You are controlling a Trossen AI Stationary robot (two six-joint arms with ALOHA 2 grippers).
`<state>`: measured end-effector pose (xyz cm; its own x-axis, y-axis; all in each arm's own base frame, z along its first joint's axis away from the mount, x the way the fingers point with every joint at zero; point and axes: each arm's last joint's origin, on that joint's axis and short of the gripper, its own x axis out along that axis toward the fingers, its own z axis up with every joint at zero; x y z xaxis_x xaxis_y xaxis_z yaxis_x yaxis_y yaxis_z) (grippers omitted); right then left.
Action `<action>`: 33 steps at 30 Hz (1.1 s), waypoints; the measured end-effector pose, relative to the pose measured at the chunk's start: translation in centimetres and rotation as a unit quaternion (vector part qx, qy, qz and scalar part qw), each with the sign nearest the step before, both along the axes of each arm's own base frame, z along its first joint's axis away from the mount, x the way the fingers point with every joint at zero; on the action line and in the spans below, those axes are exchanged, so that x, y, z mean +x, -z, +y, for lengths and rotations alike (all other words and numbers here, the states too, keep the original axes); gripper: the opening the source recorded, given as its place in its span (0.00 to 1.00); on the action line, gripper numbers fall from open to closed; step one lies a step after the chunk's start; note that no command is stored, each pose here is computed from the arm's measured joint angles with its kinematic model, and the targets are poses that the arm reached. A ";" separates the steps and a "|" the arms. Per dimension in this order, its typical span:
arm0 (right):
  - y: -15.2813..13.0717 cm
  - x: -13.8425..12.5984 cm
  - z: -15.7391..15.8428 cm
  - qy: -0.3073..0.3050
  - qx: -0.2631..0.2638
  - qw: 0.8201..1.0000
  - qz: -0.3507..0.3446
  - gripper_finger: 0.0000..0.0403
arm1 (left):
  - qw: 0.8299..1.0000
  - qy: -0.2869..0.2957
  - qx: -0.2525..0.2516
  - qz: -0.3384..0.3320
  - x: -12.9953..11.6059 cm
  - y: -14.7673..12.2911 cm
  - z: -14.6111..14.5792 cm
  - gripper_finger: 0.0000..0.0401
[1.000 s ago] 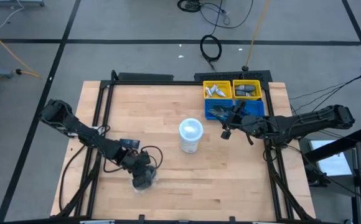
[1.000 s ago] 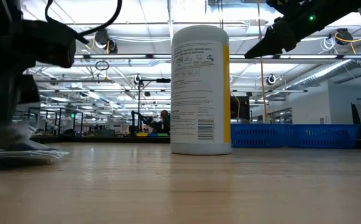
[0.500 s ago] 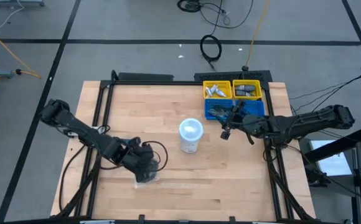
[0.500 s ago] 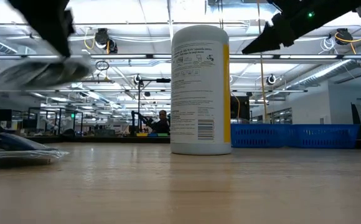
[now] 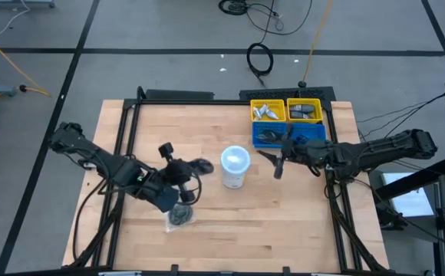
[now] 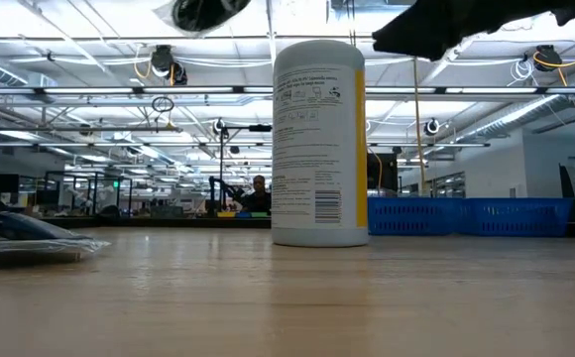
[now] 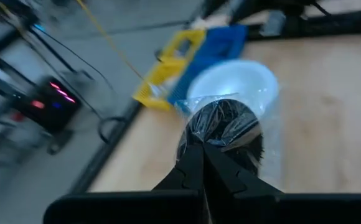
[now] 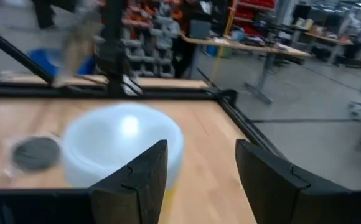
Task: Pick & Place Travel size toiletries
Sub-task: Put the black hair brush into the left blue bin
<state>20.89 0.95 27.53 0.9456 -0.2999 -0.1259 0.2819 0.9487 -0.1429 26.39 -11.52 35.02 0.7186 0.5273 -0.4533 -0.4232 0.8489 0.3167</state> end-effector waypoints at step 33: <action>-2.0 0.2 0.3 -0.046 0.024 0.993 -0.109 0.44 | 0.978 0.019 0.091 -0.187 11.1 -1.2 7.8 0.00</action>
<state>21.06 1.22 29.53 0.9752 -0.2087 0.0731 0.2121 0.9763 -0.0425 37.52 -3.69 36.20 0.8370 0.5443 -0.0572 -0.5070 0.8104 0.2935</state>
